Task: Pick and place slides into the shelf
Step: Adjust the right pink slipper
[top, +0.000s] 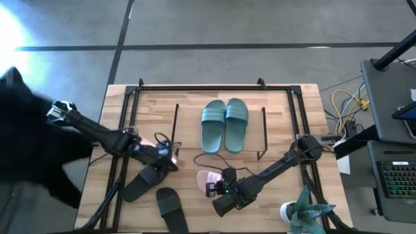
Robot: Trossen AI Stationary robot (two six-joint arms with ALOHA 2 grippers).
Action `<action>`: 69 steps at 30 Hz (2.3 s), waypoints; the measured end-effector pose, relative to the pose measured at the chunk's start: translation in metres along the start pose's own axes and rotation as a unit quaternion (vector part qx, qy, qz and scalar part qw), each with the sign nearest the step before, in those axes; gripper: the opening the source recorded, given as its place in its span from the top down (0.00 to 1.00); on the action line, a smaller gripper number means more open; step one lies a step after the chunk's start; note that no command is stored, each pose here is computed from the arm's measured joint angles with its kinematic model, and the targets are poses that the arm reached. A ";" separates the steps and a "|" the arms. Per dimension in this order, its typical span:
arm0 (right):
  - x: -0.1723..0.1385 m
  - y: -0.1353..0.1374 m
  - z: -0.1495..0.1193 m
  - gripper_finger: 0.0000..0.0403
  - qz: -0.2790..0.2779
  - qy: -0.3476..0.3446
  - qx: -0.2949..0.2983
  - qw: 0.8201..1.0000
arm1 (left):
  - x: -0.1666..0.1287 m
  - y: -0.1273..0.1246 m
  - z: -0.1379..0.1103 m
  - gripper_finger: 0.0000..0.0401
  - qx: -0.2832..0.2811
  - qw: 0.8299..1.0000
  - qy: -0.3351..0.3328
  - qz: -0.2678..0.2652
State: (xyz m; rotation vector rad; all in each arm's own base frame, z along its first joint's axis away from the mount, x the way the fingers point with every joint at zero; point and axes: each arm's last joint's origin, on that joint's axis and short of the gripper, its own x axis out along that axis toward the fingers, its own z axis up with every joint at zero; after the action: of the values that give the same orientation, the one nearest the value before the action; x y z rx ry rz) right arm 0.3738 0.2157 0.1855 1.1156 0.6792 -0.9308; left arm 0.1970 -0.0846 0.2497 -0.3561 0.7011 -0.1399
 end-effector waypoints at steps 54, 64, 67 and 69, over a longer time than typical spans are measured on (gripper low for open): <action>-0.097 -0.031 -0.002 0.82 -0.173 -0.034 -0.175 0.969 | 0.191 -0.068 -0.034 0.97 -0.028 0.987 -0.040 0.151; -0.104 -0.043 -0.031 0.87 -0.144 0.001 -0.145 0.979 | 0.199 -0.017 -0.012 0.97 -0.028 0.974 -0.046 0.220; -0.099 -0.047 -0.036 0.87 -0.162 0.038 -0.140 0.976 | 0.192 -0.014 -0.004 0.97 -0.019 0.973 -0.048 0.227; -0.094 -0.050 -0.040 0.87 -0.169 0.058 -0.137 0.974 | 0.182 -0.019 0.005 0.97 -0.015 0.974 -0.063 0.217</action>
State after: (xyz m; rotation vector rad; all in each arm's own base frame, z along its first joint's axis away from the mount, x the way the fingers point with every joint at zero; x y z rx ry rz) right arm 0.2856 0.2717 0.2298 0.8249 1.0843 -1.0270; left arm 0.3384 -0.1455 0.1502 -0.2310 0.6414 0.3052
